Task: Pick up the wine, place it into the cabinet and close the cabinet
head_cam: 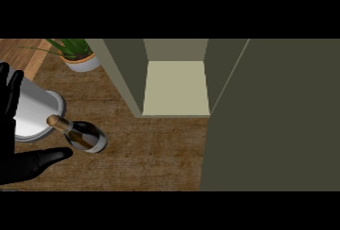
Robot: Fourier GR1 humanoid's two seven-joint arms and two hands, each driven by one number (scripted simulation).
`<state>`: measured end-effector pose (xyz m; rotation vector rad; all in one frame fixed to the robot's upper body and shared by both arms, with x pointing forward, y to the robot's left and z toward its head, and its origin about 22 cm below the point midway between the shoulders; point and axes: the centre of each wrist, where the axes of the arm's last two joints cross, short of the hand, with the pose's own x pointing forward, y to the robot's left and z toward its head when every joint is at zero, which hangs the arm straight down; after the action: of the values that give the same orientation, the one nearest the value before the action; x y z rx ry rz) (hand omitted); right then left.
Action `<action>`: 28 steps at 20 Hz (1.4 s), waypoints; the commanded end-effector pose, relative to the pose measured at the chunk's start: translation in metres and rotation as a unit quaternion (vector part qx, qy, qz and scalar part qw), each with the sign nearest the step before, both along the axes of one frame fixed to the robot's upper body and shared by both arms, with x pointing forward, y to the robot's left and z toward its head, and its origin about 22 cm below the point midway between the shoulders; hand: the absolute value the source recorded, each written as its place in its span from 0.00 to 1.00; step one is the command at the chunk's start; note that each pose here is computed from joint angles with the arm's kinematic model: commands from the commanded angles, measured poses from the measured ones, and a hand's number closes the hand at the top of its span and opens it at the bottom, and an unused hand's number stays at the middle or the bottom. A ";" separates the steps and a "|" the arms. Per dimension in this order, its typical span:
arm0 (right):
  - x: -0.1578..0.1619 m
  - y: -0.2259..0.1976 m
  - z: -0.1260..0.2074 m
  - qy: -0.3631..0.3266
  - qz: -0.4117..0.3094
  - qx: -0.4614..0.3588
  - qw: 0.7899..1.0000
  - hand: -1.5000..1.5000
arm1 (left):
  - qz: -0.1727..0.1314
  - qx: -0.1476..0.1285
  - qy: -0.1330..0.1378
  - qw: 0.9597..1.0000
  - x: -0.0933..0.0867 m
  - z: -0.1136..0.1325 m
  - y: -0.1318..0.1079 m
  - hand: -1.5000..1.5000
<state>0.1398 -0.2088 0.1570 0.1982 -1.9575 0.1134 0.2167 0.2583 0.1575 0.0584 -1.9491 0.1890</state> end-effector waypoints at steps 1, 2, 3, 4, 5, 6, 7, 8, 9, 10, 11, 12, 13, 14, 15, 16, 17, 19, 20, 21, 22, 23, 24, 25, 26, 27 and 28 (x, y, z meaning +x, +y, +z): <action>-0.023 0.014 0.019 0.005 0.012 0.006 1.000 0.00 | 0.008 -0.012 0.010 1.000 -0.008 0.020 -0.011 0.00; -0.015 0.019 0.018 0.013 0.020 -0.001 1.000 0.00 | -0.007 -0.009 0.011 1.000 -0.002 0.024 0.012 0.00; -0.009 0.005 0.025 0.007 0.015 -0.002 1.000 0.00 | -0.005 -0.020 0.012 1.000 -0.004 0.028 -0.001 0.00; -0.041 0.008 0.034 0.001 0.014 0.006 1.000 0.00 | 0.005 -0.018 0.012 1.000 -0.018 0.019 -0.007 0.00; -0.028 0.016 0.036 0.005 0.012 0.006 1.000 0.00 | 0.010 -0.017 0.018 1.000 -0.011 0.030 -0.001 0.00; -0.028 0.020 0.036 -0.003 0.019 0.010 1.000 0.00 | -0.006 -0.012 0.027 1.000 -0.027 0.047 -0.006 0.00; -0.035 0.019 0.038 0.007 0.019 0.013 1.000 0.00 | 0.008 -0.009 0.015 1.000 -0.025 0.034 -0.008 0.00; -0.035 0.013 0.040 0.009 0.012 0.009 1.000 0.00 | 0.001 -0.016 0.015 1.000 -0.022 0.047 -0.013 0.00; -0.044 0.023 0.038 0.013 0.018 0.006 1.000 0.00 | 0.013 -0.013 0.027 0.999 -0.019 0.033 -0.005 0.00; -0.037 0.015 0.045 0.018 0.014 0.000 1.000 0.00 | 0.006 -0.028 0.034 0.999 -0.017 0.053 -0.010 0.00; -0.036 0.024 0.040 0.006 0.006 0.010 1.000 0.00 | 0.017 -0.022 0.029 0.999 -0.015 0.045 -0.008 0.00; -0.033 0.022 0.041 0.006 0.009 0.005 1.000 0.00 | 0.019 -0.016 0.041 0.999 -0.029 0.048 0.010 0.00; -0.037 0.022 0.041 0.014 0.013 0.008 1.000 0.00 | 0.020 -0.028 0.038 0.999 -0.025 0.051 -0.011 0.00; -0.039 0.028 0.043 0.012 0.007 0.021 1.000 0.00 | 0.021 -0.017 0.044 0.999 -0.020 0.050 -0.007 0.00; -0.046 0.017 0.050 0.009 0.014 0.007 1.000 0.00 | 0.023 -0.013 0.048 0.998 -0.021 0.034 -0.005 0.00; -0.039 0.024 0.049 0.010 0.017 0.008 1.000 0.00 | 0.031 -0.022 0.039 0.999 -0.013 0.050 -0.009 0.00; -0.047 0.022 0.045 0.010 0.013 0.016 1.000 0.00 | 0.027 -0.027 0.044 0.998 -0.033 0.043 -0.011 0.00; -0.037 0.036 0.050 0.003 0.011 0.023 1.000 0.00 | 0.038 -0.011 0.057 0.998 -0.035 0.041 -0.006 0.00; -0.037 0.041 0.047 0.001 0.016 0.019 1.000 0.00 | 0.033 -0.019 0.058 0.998 -0.027 0.031 -0.002 0.00; -0.035 0.029 0.057 0.006 0.013 0.022 1.000 0.00 | 0.037 -0.019 0.057 0.998 -0.021 0.039 -0.011 0.00; -0.037 0.032 0.052 0.014 0.010 0.014 1.000 0.00 | 0.032 -0.015 0.065 0.997 -0.021 0.035 -0.010 0.00; -0.044 0.036 0.051 0.011 0.022 0.023 0.999 0.00 | 0.043 -0.015 0.055 0.997 -0.009 0.037 -0.006 0.00; -0.052 0.026 0.054 0.009 0.022 0.012 1.000 0.00 | 0.057 -0.008 0.064 0.996 -0.011 0.036 0.010 0.00; -0.043 0.033 0.052 0.003 0.014 0.021 1.000 0.00 | 0.042 -0.018 0.076 0.996 -0.006 0.027 0.004 0.00; -0.049 0.036 0.049 0.014 0.011 0.024 1.000 0.00 | 0.051 -0.020 0.069 0.996 -0.018 0.033 0.003 0.00; -0.045 0.039 0.050 0.012 0.012 0.024 1.000 0.00 | 0.047 -0.021 0.070 0.996 -0.008 0.020 0.006 0.00; -0.042 0.025 0.054 0.008 0.012 0.008 1.000 0.00 | 0.045 -0.024 0.073 0.996 -0.013 0.030 0.018 0.00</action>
<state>0.1259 -0.1629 0.1891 0.3485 -1.8409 0.1135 0.2029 0.2627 0.1890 0.1279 -1.8114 0.2725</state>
